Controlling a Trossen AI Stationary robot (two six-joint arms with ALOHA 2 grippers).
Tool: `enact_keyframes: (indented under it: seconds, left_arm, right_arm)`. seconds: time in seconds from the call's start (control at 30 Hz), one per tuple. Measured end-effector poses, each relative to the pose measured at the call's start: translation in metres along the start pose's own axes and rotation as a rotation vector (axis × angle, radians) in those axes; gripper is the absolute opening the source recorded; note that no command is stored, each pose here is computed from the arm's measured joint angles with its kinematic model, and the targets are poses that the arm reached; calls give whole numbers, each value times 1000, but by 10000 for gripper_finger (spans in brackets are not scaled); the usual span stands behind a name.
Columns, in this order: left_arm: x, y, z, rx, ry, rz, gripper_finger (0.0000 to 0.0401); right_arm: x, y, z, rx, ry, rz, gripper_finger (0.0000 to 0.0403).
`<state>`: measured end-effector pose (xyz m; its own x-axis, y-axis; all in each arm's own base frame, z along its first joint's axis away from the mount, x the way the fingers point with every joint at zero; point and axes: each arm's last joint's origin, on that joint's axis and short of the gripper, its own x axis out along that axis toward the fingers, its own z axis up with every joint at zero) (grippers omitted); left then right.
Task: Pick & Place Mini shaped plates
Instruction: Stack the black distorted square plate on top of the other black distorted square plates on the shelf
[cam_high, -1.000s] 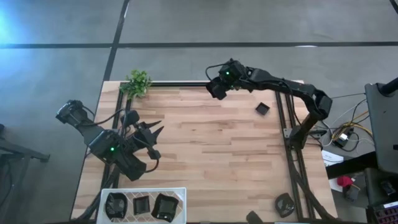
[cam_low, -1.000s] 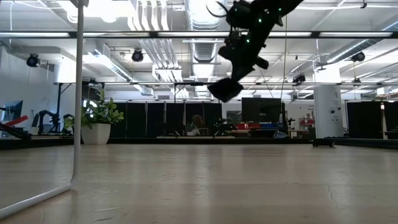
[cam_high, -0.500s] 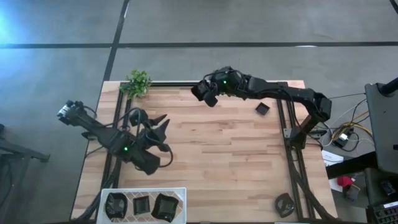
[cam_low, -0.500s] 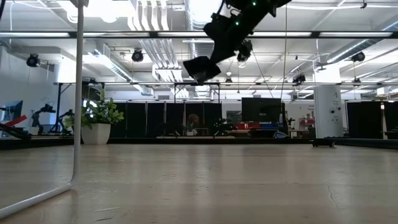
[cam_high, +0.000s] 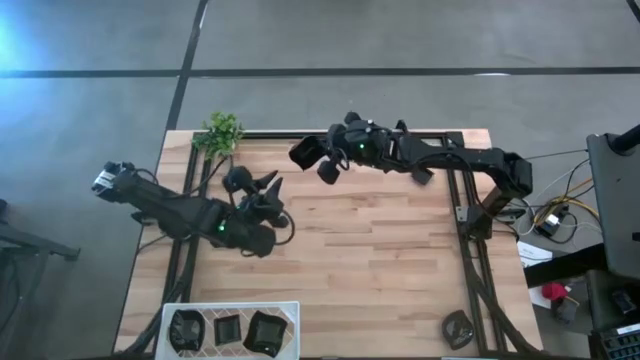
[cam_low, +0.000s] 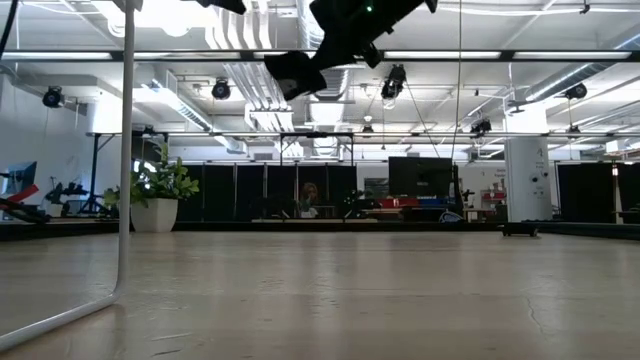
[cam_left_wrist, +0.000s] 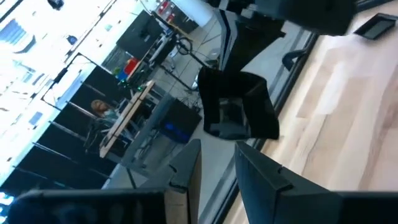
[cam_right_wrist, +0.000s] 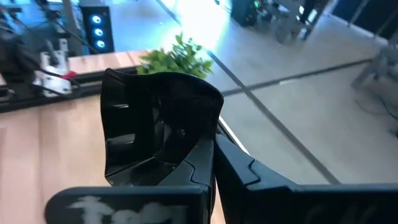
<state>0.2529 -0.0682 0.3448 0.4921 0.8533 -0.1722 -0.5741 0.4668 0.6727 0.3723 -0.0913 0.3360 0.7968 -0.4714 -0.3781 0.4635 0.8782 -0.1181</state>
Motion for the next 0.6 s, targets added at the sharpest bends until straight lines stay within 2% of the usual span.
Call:
enact_keyframes:
  seconds: [0.2, 0.6]
  left_arm:
    - [19, 2, 7, -46, 19, -68, 94]
    - [44, 7, 6, -79, 51, -6, 94]
  right_arm:
    - [-5, 16, 4, -44, -47, 39, 8]
    - [-9, 29, 6, -94, -75, 71, 8]
